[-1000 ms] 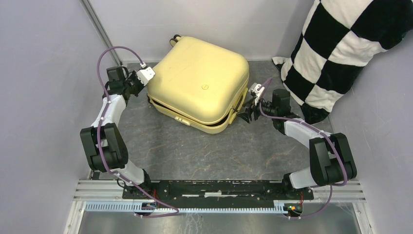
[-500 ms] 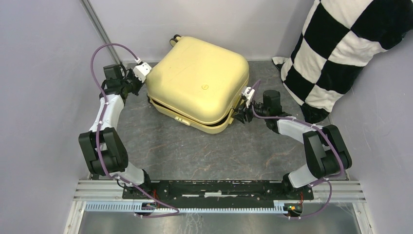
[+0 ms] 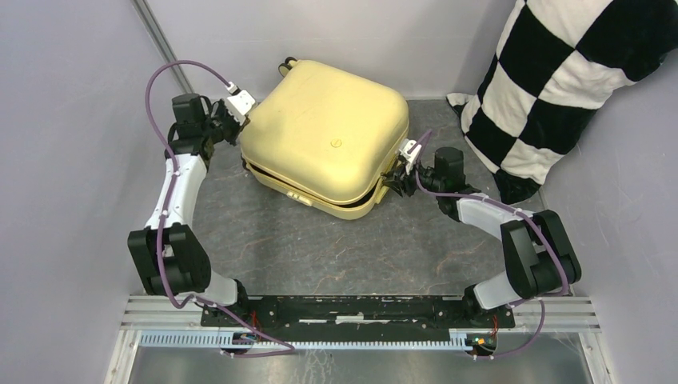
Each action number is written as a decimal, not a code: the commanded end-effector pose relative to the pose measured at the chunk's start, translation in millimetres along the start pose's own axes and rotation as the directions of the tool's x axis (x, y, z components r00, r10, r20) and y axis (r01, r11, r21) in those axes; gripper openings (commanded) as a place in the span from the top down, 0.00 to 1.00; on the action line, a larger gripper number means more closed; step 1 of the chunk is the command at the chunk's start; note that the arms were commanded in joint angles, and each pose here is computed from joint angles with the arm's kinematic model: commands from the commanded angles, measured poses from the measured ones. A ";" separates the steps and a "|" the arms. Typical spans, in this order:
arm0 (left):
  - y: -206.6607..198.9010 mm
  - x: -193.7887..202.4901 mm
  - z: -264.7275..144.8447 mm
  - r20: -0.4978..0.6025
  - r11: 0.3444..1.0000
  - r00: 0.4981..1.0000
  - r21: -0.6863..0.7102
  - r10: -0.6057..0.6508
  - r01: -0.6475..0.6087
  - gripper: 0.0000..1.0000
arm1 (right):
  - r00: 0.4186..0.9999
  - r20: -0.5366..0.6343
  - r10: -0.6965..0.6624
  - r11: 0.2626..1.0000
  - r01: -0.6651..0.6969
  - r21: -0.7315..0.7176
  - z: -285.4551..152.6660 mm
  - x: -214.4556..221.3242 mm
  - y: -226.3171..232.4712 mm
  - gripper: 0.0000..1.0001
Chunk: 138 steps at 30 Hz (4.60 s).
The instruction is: Pack the luggage
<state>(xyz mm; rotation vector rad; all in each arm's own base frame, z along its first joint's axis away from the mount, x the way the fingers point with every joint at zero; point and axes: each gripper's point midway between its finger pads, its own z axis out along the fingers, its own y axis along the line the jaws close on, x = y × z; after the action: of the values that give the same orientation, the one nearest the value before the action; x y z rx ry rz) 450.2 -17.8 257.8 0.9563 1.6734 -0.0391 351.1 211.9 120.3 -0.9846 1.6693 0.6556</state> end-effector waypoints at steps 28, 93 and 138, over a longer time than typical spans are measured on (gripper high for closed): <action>41.0 94.7 42.0 -0.196 0.920 0.900 0.121 0.390 -0.373 0.03 | 0.989 0.146 0.023 0.989 -0.043 0.139 -46.4 -23.4 1.0 0.52; 35.7 53.3 -4.0 -0.100 0.994 0.989 -0.007 0.109 -0.111 0.98 | 0.971 0.200 0.132 0.975 -0.091 -0.201 1.5 -13.4 -63.6 0.57; 36.6 43.6 -8.3 -0.097 0.997 0.995 -0.064 0.028 -0.034 0.98 | 0.979 0.107 0.174 0.982 -0.165 -0.087 -25.4 12.1 -17.1 1.00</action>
<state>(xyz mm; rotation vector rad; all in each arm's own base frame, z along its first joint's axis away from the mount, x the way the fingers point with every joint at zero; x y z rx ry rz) 456.8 22.5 182.2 1.1465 1.7789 0.0084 387.0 165.1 123.5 -0.8262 1.6160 0.7852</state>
